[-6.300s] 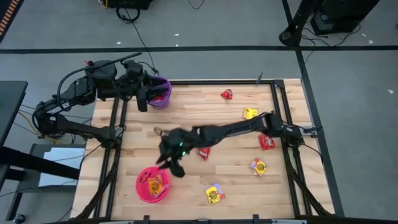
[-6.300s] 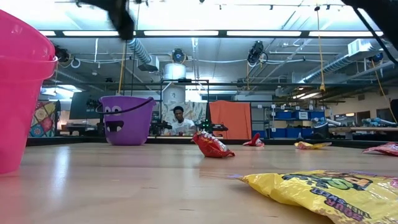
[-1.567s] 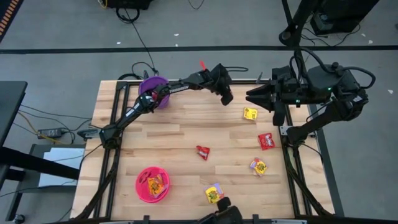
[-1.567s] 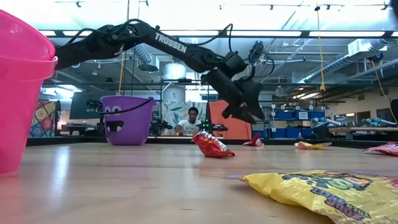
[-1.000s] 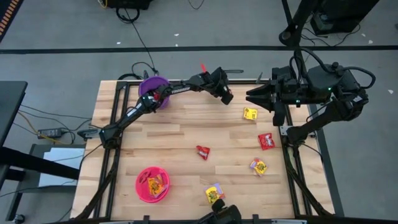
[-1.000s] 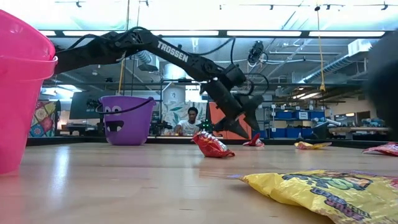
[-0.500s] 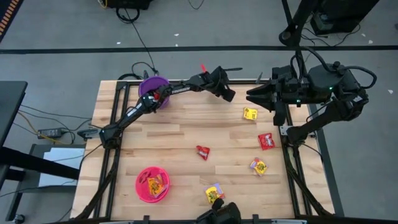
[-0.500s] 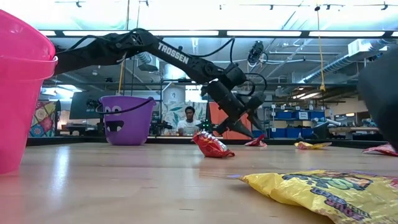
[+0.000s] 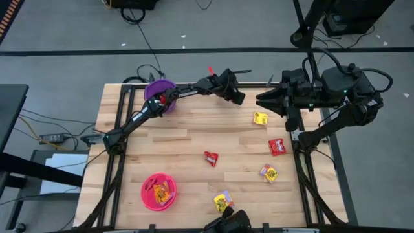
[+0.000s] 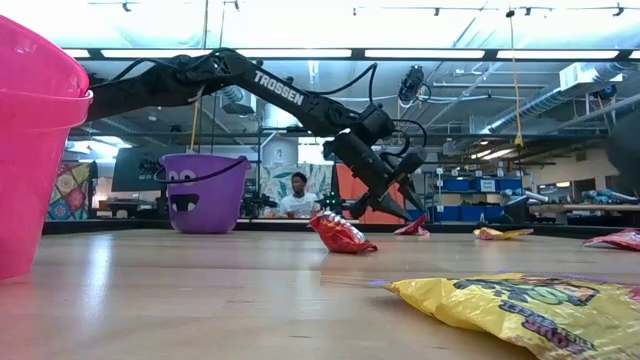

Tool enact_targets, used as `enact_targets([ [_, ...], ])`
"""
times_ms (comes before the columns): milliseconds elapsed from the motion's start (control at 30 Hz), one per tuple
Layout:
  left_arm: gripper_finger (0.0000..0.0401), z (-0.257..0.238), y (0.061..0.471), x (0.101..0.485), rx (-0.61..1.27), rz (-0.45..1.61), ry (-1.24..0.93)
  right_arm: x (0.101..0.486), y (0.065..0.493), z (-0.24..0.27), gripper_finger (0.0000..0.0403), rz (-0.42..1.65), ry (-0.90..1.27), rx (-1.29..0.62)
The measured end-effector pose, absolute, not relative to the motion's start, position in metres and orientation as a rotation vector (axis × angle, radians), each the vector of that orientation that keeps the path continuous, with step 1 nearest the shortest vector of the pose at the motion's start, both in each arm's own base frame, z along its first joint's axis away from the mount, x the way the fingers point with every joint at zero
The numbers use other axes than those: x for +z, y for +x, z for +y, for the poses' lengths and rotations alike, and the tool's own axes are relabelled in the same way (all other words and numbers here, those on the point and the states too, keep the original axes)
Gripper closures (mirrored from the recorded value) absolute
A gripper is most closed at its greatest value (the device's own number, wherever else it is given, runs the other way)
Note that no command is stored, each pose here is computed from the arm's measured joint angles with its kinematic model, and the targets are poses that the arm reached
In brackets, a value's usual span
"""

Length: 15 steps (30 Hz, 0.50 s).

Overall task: Sort candy by brand, put in halloween buckets
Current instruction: Put the red candy into the purple bucket

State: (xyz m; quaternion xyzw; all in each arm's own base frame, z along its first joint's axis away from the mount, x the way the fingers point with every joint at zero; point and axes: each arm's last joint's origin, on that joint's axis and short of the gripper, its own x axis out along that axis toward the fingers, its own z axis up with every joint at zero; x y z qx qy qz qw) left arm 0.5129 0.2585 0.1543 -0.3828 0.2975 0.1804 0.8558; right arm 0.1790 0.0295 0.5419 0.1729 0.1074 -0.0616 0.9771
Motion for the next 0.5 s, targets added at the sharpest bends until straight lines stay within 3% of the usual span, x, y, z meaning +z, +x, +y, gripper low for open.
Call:
enact_targets([
  [167, 0.027, 0.259, 0.514, 0.156, 0.375, 0.608, -0.798, 0.542, 0.179, 0.029, 0.0291, 0.217, 0.339, -0.122],
  [400, 0.0387, 0.264, 0.518, 0.163, 0.395, 0.505, -0.806, 0.542, 0.179, 0.031, 0.0291, 0.223, 0.372, -0.096],
  [500, 0.0393, 0.27, 0.515, 0.163, 0.445, 0.477, -0.914, 0.542, 0.178, 0.034, 0.0291, 0.226, 0.38, -0.081],
])
